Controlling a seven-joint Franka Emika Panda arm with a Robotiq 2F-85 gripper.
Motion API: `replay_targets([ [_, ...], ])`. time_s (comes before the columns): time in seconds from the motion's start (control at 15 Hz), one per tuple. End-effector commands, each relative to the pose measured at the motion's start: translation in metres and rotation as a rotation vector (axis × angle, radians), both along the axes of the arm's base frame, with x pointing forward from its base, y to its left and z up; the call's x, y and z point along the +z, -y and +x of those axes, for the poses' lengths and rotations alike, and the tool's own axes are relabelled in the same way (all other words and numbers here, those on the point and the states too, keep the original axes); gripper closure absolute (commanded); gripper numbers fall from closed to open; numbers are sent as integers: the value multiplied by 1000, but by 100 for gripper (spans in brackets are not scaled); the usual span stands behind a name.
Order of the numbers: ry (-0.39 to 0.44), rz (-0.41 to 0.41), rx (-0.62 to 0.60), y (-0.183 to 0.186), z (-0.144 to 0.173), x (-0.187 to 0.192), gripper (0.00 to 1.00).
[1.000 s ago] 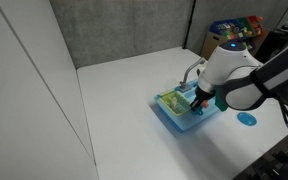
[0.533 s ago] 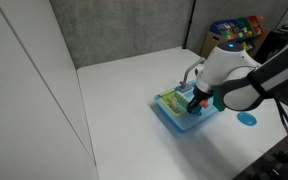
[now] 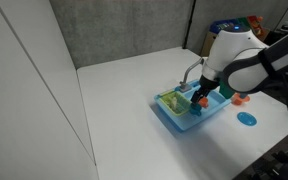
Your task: Move the cup to the sink counter
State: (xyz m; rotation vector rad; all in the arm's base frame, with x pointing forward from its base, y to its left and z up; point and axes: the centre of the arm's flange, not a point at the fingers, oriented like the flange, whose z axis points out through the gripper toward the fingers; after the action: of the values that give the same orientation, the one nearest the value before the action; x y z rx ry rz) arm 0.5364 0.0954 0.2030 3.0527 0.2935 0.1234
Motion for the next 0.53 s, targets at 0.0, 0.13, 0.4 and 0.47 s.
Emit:
replay_targets([
  [0.0, -51, 12, -47, 15, 4, 38, 0],
  [0.13, -78, 15, -87, 27, 5, 57, 0],
  [0.4, -107, 25, -182, 60, 5, 99, 0],
  [0.47, -113, 29, -198, 69, 4, 108, 0],
])
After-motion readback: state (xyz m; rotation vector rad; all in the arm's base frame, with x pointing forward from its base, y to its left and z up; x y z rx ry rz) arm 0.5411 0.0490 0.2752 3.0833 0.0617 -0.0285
